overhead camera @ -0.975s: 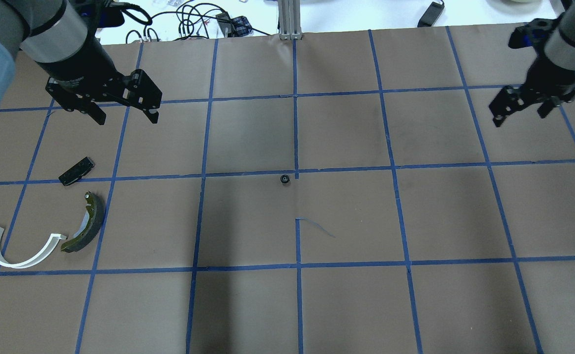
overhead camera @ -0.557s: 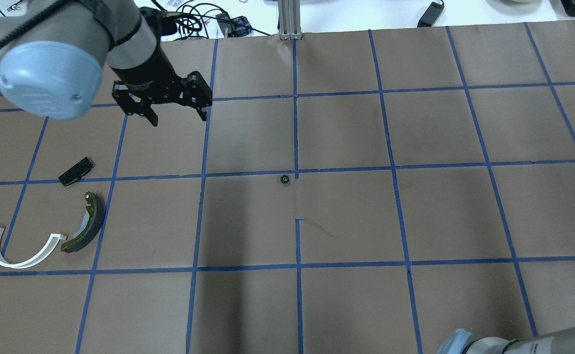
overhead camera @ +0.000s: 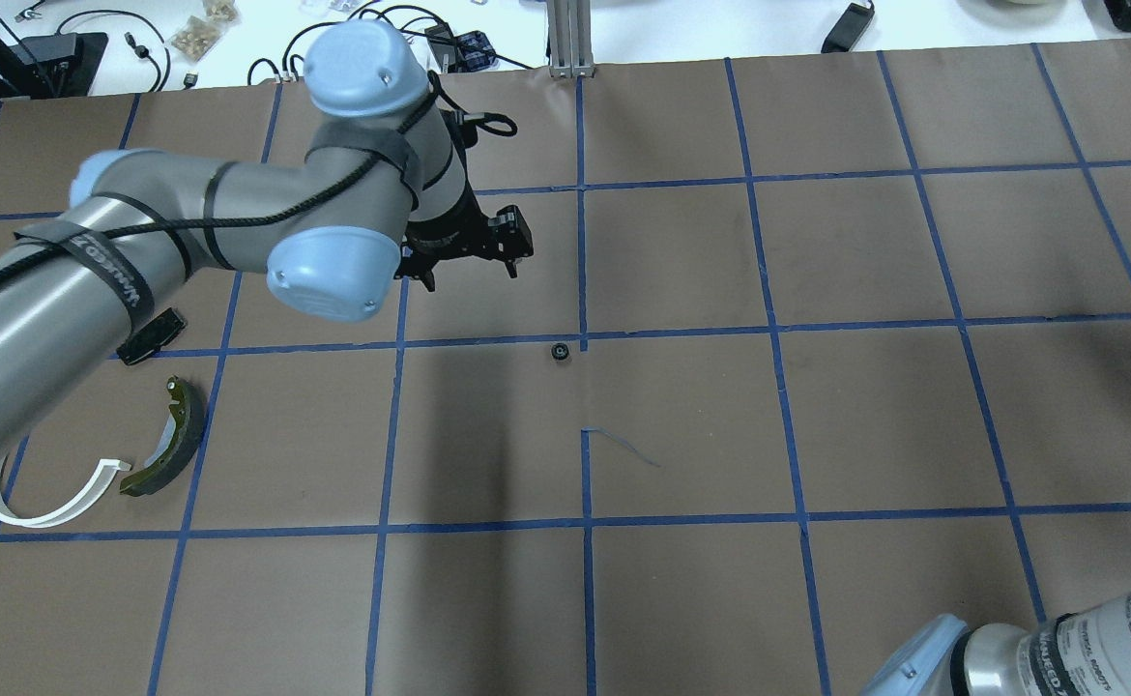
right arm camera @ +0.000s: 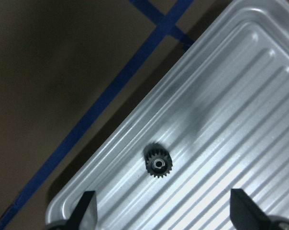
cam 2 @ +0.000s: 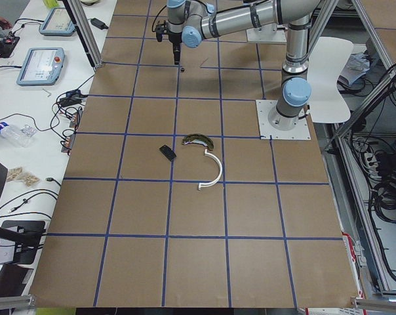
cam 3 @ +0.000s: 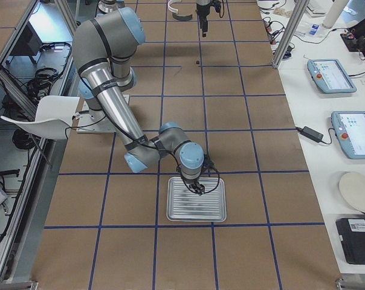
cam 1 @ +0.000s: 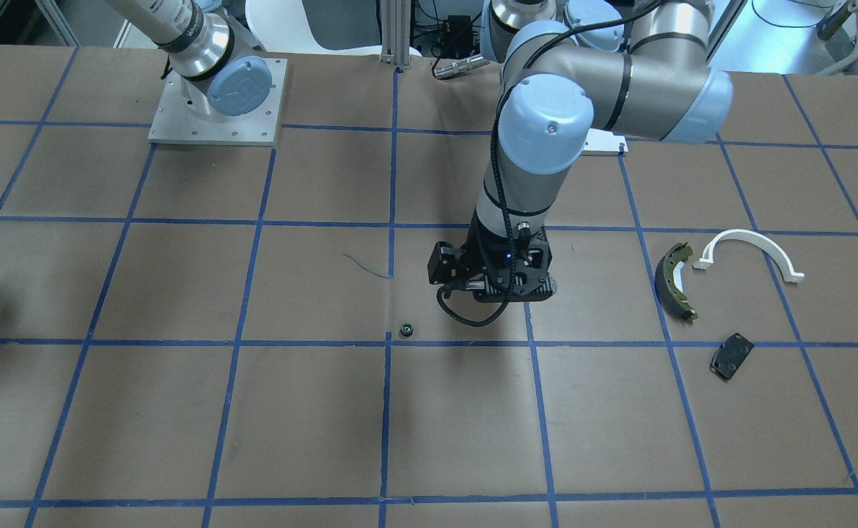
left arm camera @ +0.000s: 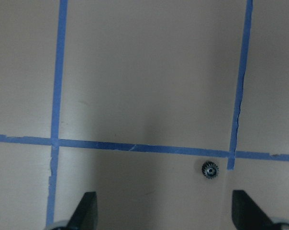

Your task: Place bearing gear from tray to pile

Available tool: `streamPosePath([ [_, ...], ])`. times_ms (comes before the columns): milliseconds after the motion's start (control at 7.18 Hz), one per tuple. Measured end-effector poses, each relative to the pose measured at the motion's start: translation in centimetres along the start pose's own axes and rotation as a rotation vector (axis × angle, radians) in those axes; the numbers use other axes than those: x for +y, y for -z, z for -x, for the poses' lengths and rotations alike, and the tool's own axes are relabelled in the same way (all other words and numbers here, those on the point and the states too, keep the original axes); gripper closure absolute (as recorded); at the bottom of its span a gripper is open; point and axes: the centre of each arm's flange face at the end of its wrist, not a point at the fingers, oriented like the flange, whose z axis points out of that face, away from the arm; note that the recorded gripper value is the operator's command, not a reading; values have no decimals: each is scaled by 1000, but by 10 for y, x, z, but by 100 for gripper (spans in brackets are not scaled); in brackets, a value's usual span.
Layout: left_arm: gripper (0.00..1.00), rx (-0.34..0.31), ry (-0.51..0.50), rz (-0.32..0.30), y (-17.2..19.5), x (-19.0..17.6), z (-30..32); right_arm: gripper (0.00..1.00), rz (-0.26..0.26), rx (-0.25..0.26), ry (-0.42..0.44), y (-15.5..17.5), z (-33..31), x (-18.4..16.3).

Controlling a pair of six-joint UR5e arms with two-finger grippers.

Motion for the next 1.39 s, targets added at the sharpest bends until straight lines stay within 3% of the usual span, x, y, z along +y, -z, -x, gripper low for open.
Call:
streamPosePath([
  [278, 0, -4, 34, -10, -57, 4, -15, 18, -6, -24, 13, -19, -2, 4],
  [418, 0, -16, 41, -25, -76, 12, -31, 23, -11, -34, -8, -24, -1, 3],
  [696, 13, -39, 8, -26, -99, 27, -55, 27, -15, -38, -22, -27, -1, 1],
  [975, 18, -41, -24, -9, -111, 35, -65, 29, -19, -31, -38, -26, -1, -2],
  [1114, 36, -44, -40, 0, -117, 38, -68, 31, -31, -28, -52, -26, -1, -4],
  [1392, 96, -52, -68, 7, -123, 42, -73, 43, -44, -19, -56, -26, -1, -13],
])
